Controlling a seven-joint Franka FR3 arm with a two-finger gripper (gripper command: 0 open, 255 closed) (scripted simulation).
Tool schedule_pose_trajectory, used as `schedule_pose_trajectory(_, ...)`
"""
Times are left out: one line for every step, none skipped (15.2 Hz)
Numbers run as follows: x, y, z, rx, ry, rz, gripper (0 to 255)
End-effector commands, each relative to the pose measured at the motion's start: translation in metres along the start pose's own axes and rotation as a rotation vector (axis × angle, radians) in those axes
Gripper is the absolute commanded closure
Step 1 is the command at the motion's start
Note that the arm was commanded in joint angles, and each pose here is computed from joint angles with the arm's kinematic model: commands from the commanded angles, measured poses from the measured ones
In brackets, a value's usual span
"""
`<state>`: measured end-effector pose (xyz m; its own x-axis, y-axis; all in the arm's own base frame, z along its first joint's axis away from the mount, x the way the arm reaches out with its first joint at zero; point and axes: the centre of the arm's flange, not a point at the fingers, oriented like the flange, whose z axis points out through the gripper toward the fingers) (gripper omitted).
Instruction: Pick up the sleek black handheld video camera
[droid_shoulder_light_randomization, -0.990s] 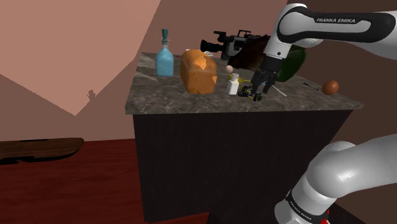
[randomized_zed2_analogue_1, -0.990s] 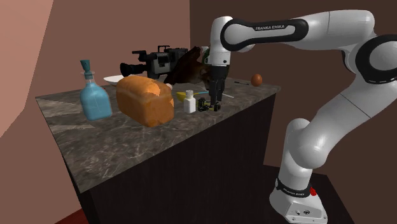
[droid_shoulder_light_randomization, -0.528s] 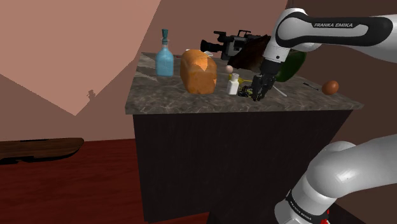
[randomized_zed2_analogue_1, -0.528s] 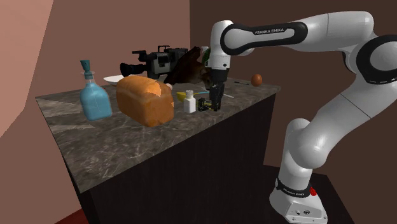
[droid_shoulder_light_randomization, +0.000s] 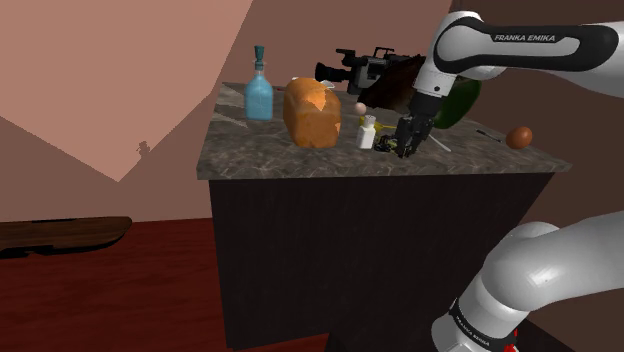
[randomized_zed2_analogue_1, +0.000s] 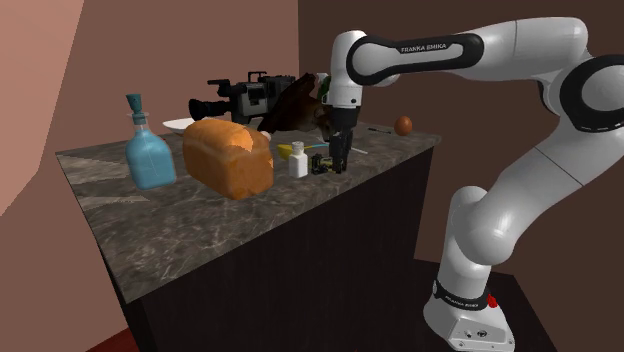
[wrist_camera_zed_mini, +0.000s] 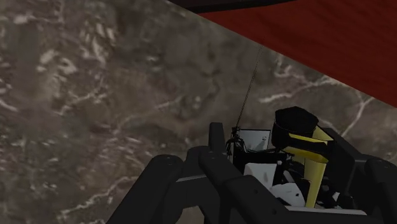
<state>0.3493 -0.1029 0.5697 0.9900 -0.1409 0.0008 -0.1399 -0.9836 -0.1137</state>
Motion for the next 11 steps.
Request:
schedule_pose_trajectory(0.000,-0.001,-0.008,0.000,0.000,0.000,255)
schedule_pose_trajectory(0.000,-0.001,-0.013,0.000,0.000,0.000,255)
schedule_pose_trajectory(0.000,-0.002,-0.018,0.000,0.000,0.000,255)
schedule_pose_trajectory(0.000,-0.002,-0.023,0.000,0.000,0.000,255)
schedule_pose_trajectory(0.000,-0.003,-0.029,0.000,0.000,0.000,255)
schedule_pose_trajectory(0.000,-0.004,-0.034,0.000,0.000,0.000,255)
schedule_pose_trajectory(0.000,-0.004,-0.039,0.000,0.000,0.000,255)
schedule_pose_trajectory(0.000,-0.005,-0.044,0.000,0.000,0.000,255)
schedule_pose_trajectory(0.000,-0.005,-0.050,0.000,0.000,0.000,255)
schedule_pose_trajectory(0.000,-0.006,-0.055,0.000,0.000,0.000,255)
schedule_pose_trajectory(0.000,-0.007,-0.060,0.000,0.000,0.000,255)
